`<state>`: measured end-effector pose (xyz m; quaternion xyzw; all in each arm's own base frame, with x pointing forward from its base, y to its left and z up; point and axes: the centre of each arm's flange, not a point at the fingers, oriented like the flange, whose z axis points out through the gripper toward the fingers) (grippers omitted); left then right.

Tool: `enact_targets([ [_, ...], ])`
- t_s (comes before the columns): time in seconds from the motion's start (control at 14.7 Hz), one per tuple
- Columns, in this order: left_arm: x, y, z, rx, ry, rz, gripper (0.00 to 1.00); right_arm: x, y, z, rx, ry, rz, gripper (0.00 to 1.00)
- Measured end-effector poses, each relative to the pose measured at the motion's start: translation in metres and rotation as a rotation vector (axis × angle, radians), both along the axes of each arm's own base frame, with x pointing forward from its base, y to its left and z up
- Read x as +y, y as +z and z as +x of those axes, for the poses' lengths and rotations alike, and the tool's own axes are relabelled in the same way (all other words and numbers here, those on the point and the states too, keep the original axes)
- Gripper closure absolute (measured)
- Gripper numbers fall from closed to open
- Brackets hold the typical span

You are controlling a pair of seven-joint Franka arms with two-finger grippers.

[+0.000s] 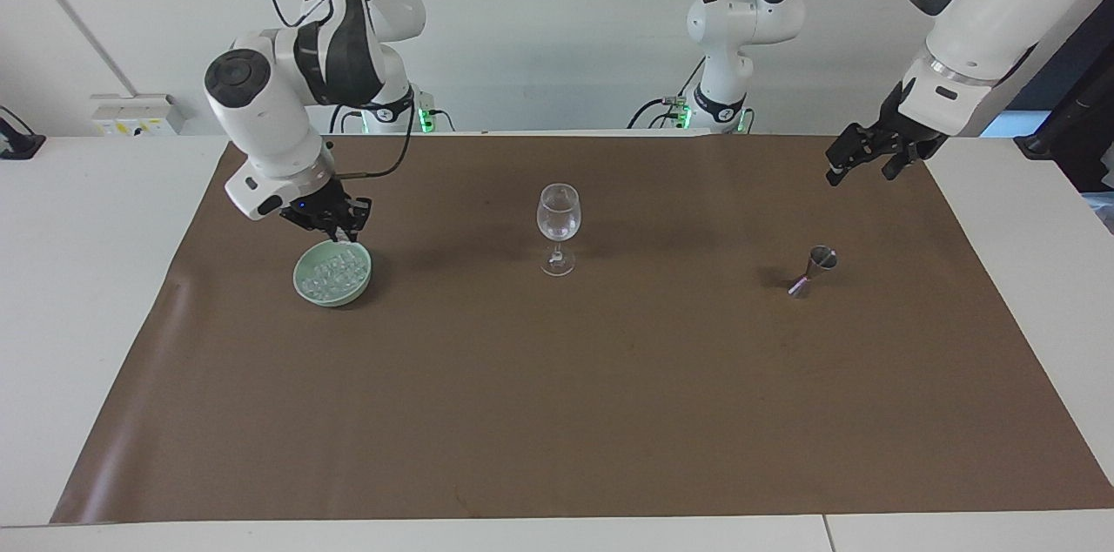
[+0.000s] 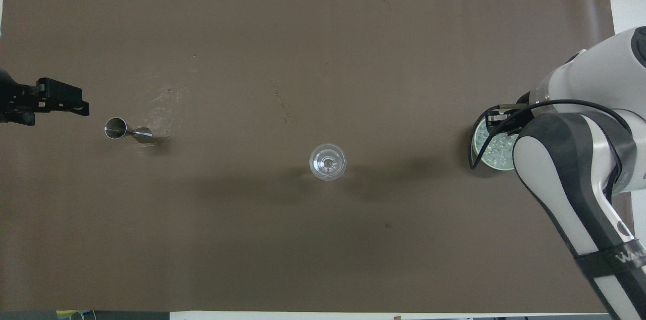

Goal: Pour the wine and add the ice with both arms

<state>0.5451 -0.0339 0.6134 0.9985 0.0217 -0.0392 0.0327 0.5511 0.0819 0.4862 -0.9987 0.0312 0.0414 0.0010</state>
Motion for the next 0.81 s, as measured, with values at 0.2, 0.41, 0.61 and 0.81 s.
enact_targets([
  [0.2,0.0,0.016,0.0,0.037,-0.048,-0.003,0.0,0.084,0.058,-0.01,-0.036,-0.034,0.016,0.74],
  [0.41,-0.003,0.019,-0.006,0.069,-0.082,-0.005,0.0,0.145,0.098,-0.025,-0.077,-0.063,0.056,0.74],
  [0.61,-0.005,0.017,-0.007,0.078,-0.092,0.004,0.0,0.199,0.11,-0.034,-0.099,-0.09,0.07,0.74],
  [0.81,-0.003,0.016,-0.006,0.078,-0.094,0.027,0.0,0.259,0.09,-0.037,-0.089,-0.13,0.053,0.74],
])
